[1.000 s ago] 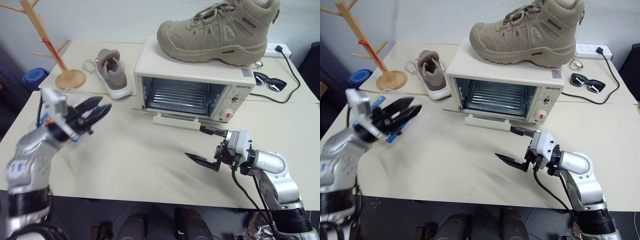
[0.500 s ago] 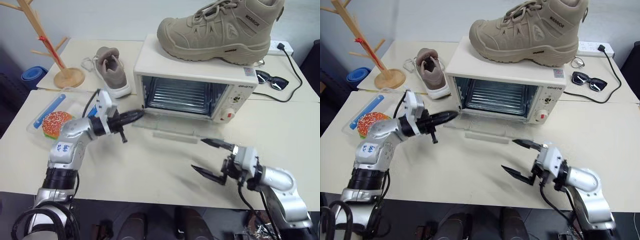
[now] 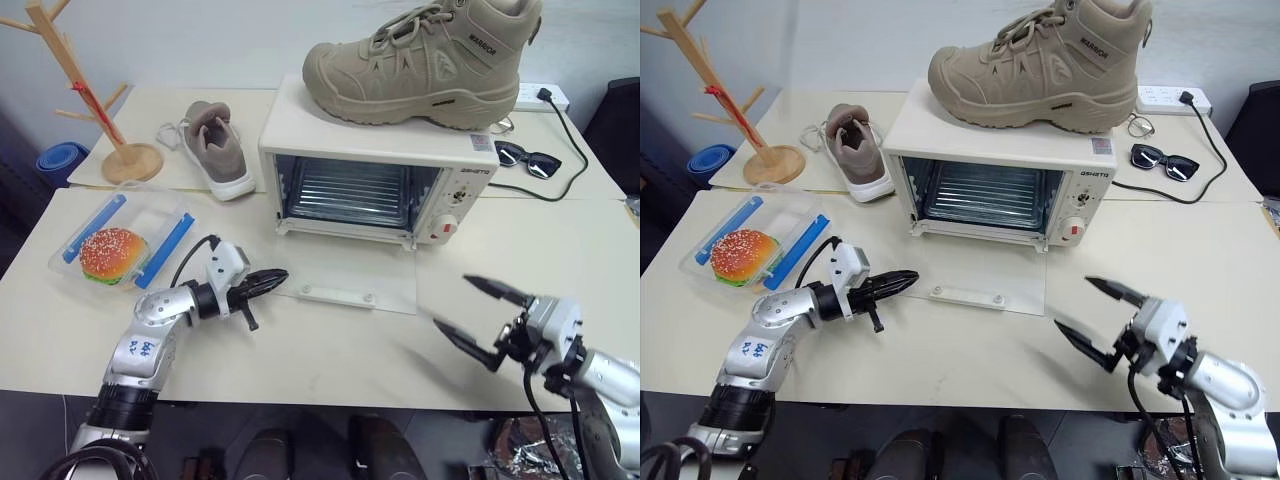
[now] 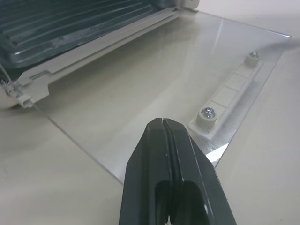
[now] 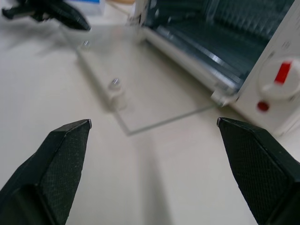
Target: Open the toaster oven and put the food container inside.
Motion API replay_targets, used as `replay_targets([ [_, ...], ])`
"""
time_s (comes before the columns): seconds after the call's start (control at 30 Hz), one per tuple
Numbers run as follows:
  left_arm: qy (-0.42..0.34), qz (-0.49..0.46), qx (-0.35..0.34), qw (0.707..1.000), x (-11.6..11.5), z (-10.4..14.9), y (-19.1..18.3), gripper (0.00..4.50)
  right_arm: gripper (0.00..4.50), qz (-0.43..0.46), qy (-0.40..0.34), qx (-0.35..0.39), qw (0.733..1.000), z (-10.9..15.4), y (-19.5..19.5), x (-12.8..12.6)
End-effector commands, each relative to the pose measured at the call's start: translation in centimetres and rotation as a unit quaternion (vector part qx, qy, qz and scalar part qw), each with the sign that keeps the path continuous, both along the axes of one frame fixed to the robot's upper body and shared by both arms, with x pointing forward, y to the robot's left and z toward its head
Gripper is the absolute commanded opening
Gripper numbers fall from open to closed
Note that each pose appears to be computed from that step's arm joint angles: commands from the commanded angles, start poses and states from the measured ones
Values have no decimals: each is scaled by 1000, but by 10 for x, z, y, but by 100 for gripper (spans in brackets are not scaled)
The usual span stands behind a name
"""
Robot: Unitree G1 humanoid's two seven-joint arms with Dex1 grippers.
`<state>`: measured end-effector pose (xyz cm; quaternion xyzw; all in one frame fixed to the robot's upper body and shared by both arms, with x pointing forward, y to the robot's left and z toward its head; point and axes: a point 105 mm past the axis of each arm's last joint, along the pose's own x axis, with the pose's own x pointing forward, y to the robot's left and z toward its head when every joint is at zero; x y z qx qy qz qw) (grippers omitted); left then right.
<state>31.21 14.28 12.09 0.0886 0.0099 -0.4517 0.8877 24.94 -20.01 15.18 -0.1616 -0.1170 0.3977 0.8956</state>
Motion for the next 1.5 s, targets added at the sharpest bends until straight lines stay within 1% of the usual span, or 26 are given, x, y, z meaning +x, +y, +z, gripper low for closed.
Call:
replay_targets([
  [0.03,-23,59,-63,996,-15,24,27,118,450,63,13,48,997,14,24,-2],
  [0.07,-30,93,-78,992,-23,29,43,150,450,79,7,57,995,18,28,-2],
  [0.1,-34,115,-88,989,-29,32,53,172,450,86,0,61,994,21,31,-2],
  [0.13,-37,158,-96,982,-38,35,71,207,450,91,-14,61,994,25,33,0],
  [0.2,-40,233,-113,965,-61,37,104,258,450,108,-31,62,992,28,39,1],
  [0.23,-40,258,-118,958,-70,37,114,296,450,115,-36,62,991,29,41,2],
  [0.27,-40,276,-121,953,-78,37,121,318,450,121,-41,62,990,29,42,2],
  [0.33,-27,334,-139,932,-98,32,144,376,450,138,-47,65,987,30,46,2],
  [0.4,1,427,-163,889,-129,19,181,437,450,170,-59,61,982,30,54,-1],
  [0.43,4,467,-172,867,-141,15,196,445,450,191,-66,54,978,29,59,-3],
  [0.47,5,492,-178,852,-150,13,205,445,450,206,-72,48,975,29,63,-5],
  [0.5,0,524,-193,830,-159,13,217,445,450,218,-75,53,972,28,67,-7],
  [0.57,6,562,-228,795,-169,13,235,445,450,243,-79,63,965,29,76,-10],
  [0.6,20,569,-251,783,-170,14,241,445,450,255,-81,67,961,28,80,-12],
  [0.63,57,575,-268,771,-166,12,243,445,450,262,-80,67,959,28,82,-13],
  [0.67,65,576,-267,770,-159,19,247,445,450,263,-80,66,959,26,82,-12],
  [0.7,70,574,-263,772,-152,26,248,445,450,261,-79,64,960,25,82,-11],
  [0.73,67,564,-274,776,-142,38,248,445,450,259,-76,62,961,23,80,-10],
  [0.8,75,562,-289,772,-124,57,252,445,450,256,-73,58,962,19,78,-8],
  [0.9,122,574,-287,757,-103,67,259,445,450,254,-72,57,963,17,78,-7],
  [0.93,137,573,-284,756,-95,69,263,445,450,254,-71,57,963,16,79,-7],
  [1.03,201,589,-275,733,-82,60,277,445,450,253,-72,57,963,15,81,-7],
  [1.2,261,615,-241,703,-69,50,287,445,450,237,-78,57,967,17,81,-5],
  [1.33,291,586,-250,714,-51,48,276,445,450,223,-80,58,970,18,81,-5],
  [1.4,303,578,-260,711,-43,48,273,445,450,218,-82,59,971,19,82,-6],
  [1.5,327,571,-260,706,-38,44,270,445,450,211,-85,62,972,21,84,-5],
])
